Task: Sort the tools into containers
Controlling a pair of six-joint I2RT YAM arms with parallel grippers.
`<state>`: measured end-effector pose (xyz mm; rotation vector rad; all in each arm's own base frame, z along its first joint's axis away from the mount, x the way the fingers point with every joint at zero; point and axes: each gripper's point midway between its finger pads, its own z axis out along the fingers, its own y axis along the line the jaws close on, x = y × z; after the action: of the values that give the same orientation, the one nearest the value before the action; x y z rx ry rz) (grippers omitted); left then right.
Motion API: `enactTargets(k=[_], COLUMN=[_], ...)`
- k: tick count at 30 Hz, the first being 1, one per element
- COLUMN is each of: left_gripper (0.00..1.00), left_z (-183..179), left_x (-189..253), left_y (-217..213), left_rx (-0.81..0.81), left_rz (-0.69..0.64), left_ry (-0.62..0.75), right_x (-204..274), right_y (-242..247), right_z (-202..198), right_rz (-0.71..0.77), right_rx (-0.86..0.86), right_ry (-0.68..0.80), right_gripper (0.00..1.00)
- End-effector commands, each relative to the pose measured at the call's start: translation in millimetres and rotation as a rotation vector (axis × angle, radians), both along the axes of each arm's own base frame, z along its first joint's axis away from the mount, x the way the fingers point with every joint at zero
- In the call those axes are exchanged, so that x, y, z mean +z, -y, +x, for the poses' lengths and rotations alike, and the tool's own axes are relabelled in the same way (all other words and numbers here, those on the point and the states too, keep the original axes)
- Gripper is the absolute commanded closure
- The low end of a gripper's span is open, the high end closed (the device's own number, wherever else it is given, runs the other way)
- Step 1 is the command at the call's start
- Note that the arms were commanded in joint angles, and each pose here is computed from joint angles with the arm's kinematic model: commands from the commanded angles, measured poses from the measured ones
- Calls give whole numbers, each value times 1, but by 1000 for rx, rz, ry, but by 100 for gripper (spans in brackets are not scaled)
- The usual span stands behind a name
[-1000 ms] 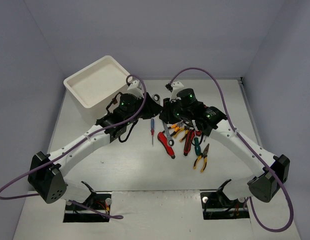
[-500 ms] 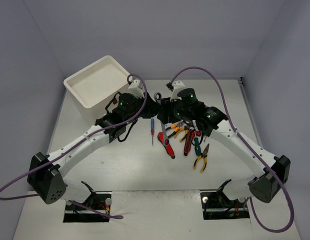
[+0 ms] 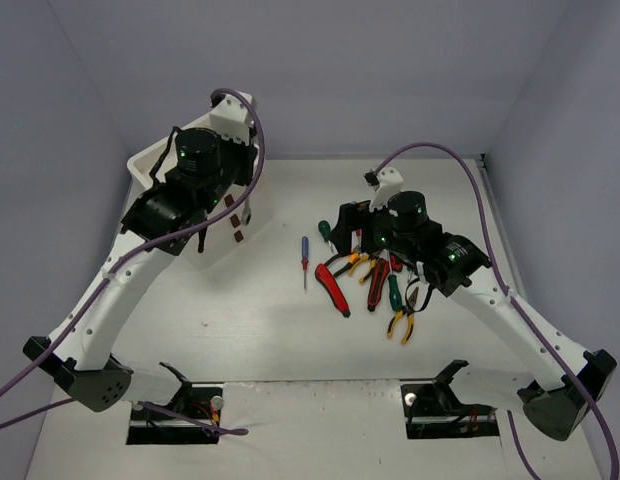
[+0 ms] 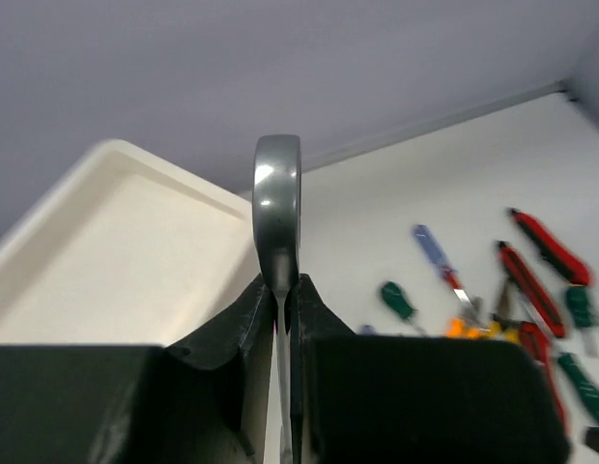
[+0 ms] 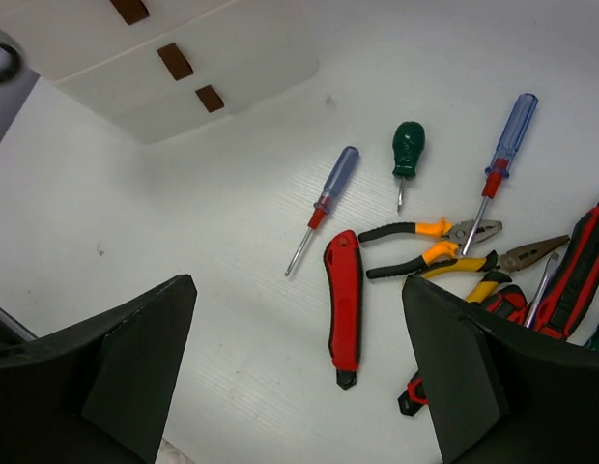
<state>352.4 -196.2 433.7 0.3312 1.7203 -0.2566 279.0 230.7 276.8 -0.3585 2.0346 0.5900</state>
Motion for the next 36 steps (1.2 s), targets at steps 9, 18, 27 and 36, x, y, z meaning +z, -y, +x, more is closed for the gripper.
enactTargets(k=[9, 18, 27, 36], left_gripper=[100, 100, 100, 93], left_z=[63, 108, 135, 151], left_x=[52, 13, -43, -81], left_y=[-58, -76, -100, -113], left_rx=[250, 146, 78, 56], left_rz=[749, 939, 1002, 1037], left_ry=[394, 382, 275, 214], right_x=[-8, -18, -30, -34], right_y=[10, 19, 28, 31], right_z=[0, -6, -4, -3], right_rz=[-10, 3, 12, 13], right_rx=[10, 7, -3, -5], right_ry=[18, -6, -44, -56], right_gripper=[13, 13, 12, 12])
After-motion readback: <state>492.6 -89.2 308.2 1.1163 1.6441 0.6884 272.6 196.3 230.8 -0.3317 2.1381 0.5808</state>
